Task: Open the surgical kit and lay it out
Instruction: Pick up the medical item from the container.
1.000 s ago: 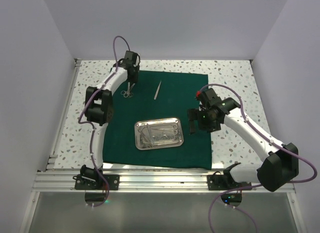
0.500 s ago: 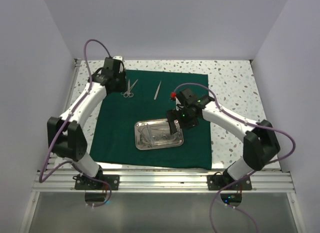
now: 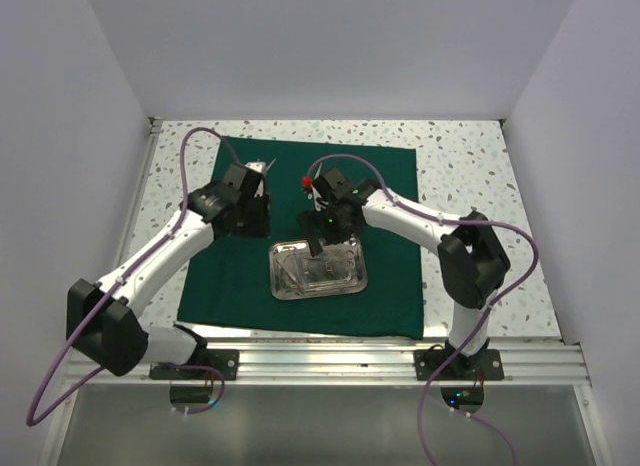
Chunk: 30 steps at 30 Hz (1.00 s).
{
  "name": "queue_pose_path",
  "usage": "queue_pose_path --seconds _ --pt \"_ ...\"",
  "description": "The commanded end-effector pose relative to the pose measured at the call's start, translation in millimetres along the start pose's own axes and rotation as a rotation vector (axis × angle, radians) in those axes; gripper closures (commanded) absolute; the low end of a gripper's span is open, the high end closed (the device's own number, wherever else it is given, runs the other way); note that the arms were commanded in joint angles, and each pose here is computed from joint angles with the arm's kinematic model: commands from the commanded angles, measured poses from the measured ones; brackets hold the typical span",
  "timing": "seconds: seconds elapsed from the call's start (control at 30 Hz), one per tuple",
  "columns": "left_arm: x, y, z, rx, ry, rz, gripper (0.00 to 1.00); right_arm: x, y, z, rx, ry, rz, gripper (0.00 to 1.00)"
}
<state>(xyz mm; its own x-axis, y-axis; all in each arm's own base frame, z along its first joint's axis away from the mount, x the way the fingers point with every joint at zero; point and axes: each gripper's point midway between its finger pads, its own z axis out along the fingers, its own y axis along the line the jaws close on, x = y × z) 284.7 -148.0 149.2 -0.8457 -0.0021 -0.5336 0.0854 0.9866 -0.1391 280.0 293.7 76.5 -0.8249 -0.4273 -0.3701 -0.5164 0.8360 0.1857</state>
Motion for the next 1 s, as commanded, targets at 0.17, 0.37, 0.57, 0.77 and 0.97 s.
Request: queue_pose_path --seconds 0.17,0.37,0.57,0.77,0.97 --pt "10 34 -55 -0.114 -0.089 -0.182 0.5 -25 31 23 0.105 -0.064 0.0 0.15" --pt "17 51 -68 -0.145 -0.094 -0.209 0.5 -28 50 48 0.123 -0.061 0.036 0.21" --pt "28 56 -76 -0.136 -0.091 -0.208 0.49 -37 61 65 0.131 -0.06 0.057 0.28" --pt "35 62 -83 -0.144 -0.09 -0.194 0.5 -37 57 70 0.164 -0.061 0.075 0.55" --pt "38 64 -84 -0.148 -0.082 -0.176 0.5 -33 54 70 0.174 -0.054 0.089 0.85"
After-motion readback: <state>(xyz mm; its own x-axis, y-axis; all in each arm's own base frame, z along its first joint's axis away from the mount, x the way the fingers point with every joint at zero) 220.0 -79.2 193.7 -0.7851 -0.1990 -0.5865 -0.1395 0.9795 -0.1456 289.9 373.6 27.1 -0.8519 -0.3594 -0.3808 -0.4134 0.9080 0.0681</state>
